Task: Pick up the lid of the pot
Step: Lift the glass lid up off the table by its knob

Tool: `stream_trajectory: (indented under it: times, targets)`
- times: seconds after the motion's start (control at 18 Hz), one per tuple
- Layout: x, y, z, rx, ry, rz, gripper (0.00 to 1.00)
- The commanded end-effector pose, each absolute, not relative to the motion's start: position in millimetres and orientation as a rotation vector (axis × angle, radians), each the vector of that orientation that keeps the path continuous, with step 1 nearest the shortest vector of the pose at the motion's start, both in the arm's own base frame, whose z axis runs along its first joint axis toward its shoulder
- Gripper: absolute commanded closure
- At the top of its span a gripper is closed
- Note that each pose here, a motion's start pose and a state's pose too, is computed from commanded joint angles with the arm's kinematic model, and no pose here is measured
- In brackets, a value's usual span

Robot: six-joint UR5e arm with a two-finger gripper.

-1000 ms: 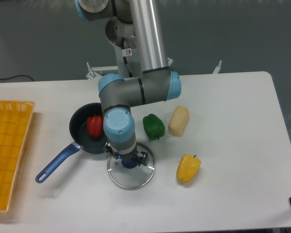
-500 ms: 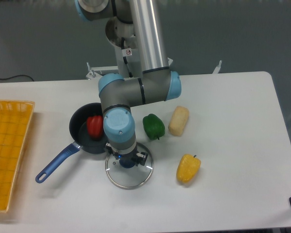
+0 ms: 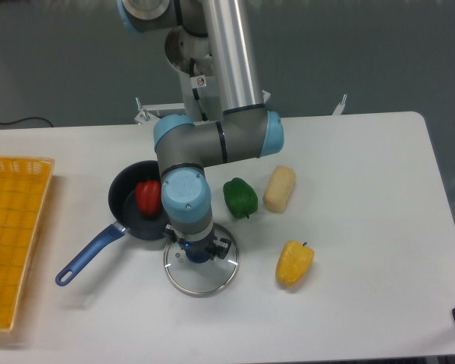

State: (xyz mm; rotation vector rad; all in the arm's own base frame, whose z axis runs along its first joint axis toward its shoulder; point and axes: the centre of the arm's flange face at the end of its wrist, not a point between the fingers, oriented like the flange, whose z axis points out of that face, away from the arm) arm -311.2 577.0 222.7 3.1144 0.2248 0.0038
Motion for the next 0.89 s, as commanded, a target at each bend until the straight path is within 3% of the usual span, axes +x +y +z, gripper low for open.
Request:
stream_trajectory:
  times: [0.22, 0.44, 0.89]
  targets:
    - [-318, 581, 243, 3.121, 0.221, -0.006, 0.55]
    - [-318, 575, 278, 3.109, -0.002, 0.030, 0.56]
    - [-320, 569, 299, 3.136, -0.007, 0.011, 0.55]
